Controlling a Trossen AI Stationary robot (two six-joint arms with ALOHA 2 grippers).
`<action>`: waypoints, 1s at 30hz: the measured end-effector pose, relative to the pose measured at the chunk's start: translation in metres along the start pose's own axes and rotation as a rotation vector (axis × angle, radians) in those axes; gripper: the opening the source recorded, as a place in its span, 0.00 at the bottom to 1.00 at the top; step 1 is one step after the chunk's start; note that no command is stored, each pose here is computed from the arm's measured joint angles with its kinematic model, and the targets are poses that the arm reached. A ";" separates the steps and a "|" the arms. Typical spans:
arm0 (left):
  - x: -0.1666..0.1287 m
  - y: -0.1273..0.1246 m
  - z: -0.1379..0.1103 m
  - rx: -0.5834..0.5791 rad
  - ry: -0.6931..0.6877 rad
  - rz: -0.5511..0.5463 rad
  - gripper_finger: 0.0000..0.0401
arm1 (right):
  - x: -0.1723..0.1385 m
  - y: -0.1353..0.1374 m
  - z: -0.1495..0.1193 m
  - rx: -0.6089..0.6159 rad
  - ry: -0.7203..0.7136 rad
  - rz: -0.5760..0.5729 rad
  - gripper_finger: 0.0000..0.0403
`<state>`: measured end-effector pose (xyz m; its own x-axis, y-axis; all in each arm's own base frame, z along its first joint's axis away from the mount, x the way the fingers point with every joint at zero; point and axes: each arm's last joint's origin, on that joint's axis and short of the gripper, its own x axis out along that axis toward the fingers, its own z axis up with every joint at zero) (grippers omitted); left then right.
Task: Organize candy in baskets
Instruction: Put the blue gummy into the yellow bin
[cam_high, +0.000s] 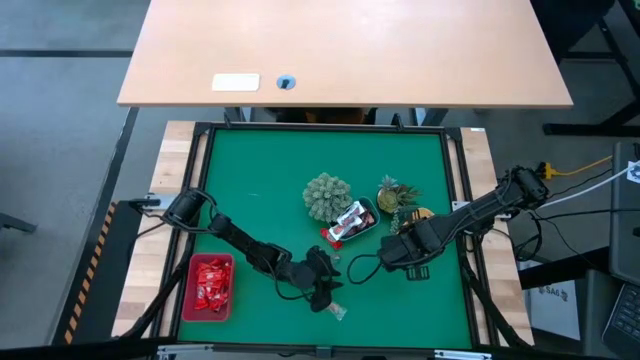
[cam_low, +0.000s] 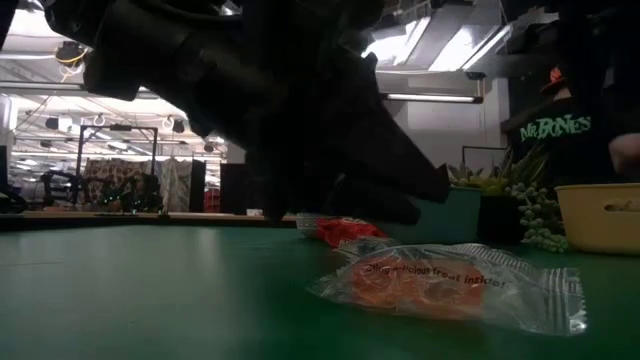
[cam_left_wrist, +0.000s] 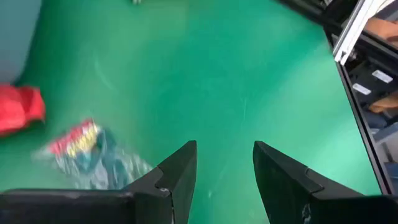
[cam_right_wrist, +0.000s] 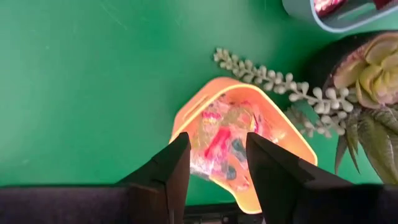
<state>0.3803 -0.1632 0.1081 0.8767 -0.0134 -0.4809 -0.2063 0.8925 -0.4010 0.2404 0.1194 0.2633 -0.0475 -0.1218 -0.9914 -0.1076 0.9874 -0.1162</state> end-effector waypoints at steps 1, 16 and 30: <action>0.000 0.000 -0.001 -0.013 0.013 -0.002 0.38 | 0.000 0.000 0.001 0.001 -0.007 0.003 0.39; -0.008 0.006 0.015 -0.014 0.058 0.026 0.38 | 0.000 0.001 0.001 0.001 -0.015 0.007 0.39; -0.027 0.018 0.027 0.008 0.176 0.167 0.38 | 0.000 0.002 0.004 0.003 -0.038 0.016 0.39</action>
<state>0.3643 -0.1342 0.1353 0.7414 0.0567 -0.6686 -0.3379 0.8924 -0.2990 0.2439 0.1214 0.2630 -0.0111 -0.1025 -0.9947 -0.1043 0.9894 -0.1008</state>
